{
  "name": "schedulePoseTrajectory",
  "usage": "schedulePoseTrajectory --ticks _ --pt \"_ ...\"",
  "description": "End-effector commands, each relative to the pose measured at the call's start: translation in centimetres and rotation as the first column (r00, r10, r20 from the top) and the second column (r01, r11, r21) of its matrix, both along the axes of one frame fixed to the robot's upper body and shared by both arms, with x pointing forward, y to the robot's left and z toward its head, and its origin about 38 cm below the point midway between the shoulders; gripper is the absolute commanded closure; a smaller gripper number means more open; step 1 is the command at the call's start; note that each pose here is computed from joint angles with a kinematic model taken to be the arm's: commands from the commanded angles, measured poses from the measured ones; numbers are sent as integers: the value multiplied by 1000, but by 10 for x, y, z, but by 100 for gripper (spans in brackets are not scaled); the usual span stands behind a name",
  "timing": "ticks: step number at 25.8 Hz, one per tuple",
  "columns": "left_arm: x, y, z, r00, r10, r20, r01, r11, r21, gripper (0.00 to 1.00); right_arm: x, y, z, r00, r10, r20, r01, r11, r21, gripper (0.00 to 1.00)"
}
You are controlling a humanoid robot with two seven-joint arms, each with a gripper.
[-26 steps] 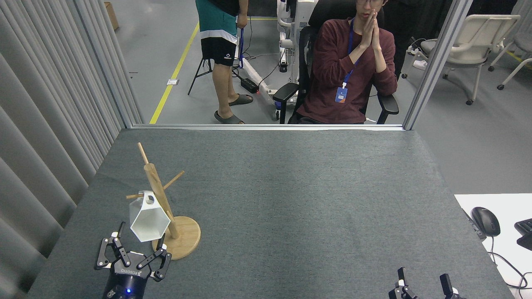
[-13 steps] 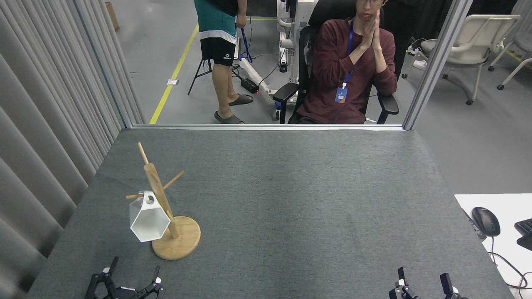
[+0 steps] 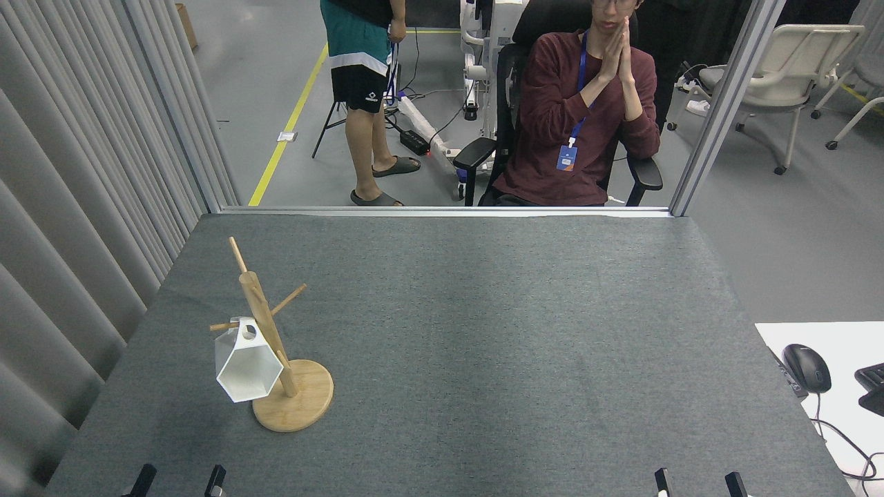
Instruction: Hang cup on storage rack
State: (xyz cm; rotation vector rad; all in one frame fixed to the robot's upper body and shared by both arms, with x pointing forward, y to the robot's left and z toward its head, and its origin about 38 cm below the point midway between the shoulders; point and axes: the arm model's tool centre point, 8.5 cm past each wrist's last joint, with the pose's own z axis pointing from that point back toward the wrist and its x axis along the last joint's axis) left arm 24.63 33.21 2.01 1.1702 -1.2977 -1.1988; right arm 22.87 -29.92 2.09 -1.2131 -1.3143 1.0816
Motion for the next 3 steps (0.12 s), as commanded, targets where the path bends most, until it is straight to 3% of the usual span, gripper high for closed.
schedulePoseTrajectory --ticks 1,3 --pt "-3 3 6 1000 12 19 -11 999 -43 1 -1 1 0 1000 8 -6 -8 1000 -20 2" --pt "-3 3 6 1000 14 21 -13 999 -42 1 -1 -1 1 1000 5 -5 -5 1000 -25 2"
